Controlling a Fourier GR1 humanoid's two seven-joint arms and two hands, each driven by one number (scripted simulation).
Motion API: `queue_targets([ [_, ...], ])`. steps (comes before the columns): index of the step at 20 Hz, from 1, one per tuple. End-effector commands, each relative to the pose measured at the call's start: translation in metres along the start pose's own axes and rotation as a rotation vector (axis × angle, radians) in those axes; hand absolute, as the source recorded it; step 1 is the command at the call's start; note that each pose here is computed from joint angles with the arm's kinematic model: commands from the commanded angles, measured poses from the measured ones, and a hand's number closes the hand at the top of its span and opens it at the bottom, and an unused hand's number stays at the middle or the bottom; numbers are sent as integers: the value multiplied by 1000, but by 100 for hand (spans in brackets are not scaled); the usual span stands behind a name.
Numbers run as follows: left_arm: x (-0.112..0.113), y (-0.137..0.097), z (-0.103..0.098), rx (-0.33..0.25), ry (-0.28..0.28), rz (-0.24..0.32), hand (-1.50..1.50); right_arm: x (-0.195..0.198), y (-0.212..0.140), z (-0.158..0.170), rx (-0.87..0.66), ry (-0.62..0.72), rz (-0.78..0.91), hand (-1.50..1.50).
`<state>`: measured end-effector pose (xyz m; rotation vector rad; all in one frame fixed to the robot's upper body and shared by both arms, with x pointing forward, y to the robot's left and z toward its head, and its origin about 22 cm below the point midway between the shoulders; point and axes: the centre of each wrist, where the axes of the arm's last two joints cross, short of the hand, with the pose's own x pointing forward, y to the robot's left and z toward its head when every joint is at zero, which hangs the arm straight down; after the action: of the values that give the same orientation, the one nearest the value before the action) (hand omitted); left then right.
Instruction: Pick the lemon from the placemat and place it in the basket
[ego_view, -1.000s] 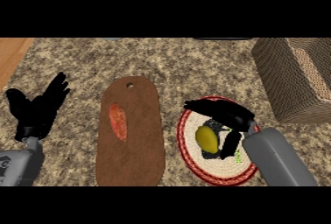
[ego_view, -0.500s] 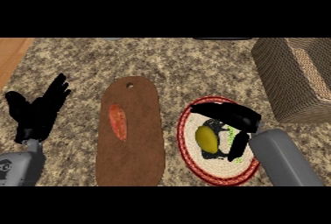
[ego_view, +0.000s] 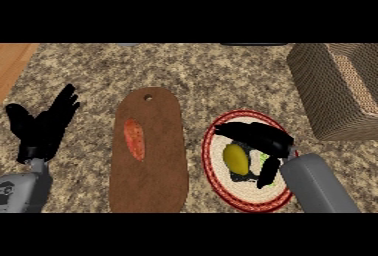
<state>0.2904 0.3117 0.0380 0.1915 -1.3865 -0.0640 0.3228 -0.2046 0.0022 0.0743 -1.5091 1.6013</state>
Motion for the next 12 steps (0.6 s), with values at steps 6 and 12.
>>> queue_targets([
  [6,-11,1,-15,-32,15,22,0,5,15,-12,19,38,58,-150],
  [12,1,5,-9,4,4,-10,0,8,39,-20,77,-14,192,150],
])
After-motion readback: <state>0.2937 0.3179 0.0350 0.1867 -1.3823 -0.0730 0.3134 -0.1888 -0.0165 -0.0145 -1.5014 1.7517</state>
